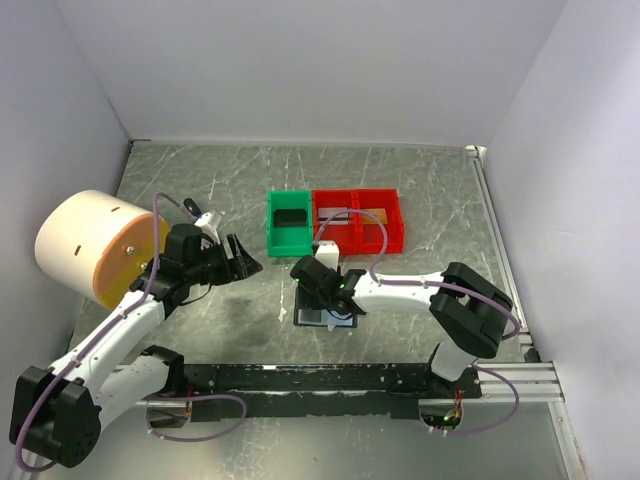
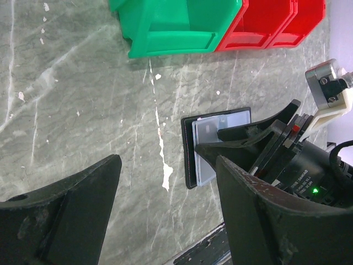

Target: Take the credit cards out of the card holder

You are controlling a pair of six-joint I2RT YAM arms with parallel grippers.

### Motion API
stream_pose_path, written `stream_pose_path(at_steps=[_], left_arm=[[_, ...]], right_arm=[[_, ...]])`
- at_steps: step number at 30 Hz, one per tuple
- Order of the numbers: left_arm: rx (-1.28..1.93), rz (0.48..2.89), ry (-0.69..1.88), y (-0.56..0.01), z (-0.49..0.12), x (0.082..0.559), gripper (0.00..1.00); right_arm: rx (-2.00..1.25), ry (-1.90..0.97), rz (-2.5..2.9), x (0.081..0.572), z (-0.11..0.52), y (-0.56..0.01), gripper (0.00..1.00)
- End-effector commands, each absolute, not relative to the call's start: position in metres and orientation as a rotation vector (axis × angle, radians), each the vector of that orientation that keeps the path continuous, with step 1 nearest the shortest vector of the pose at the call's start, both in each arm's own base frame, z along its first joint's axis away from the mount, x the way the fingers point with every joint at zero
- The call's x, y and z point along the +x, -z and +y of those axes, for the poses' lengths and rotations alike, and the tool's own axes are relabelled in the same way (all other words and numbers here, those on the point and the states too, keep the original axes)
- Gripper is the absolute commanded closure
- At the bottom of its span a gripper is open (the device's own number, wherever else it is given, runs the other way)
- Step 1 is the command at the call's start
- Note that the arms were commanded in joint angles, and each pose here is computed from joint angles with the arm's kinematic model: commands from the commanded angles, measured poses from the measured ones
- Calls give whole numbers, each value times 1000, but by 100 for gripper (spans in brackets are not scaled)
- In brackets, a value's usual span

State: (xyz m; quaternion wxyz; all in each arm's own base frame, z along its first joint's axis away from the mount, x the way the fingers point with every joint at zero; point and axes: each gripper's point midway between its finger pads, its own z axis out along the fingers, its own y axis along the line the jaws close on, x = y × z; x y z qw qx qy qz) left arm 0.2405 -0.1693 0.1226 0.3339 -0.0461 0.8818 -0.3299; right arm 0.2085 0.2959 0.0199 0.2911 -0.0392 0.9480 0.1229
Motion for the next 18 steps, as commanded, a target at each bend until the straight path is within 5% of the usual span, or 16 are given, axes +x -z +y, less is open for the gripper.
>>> stream_pose_path(at_steps=[1, 18], left_arm=[[-94, 2279, 868, -124, -172, 241, 19], [107, 2232, 1124, -119, -234, 203, 28]], right_arm=[[-132, -286, 2586, 195, 280, 3, 47], [-34, -696, 2526, 192, 289, -9, 51]])
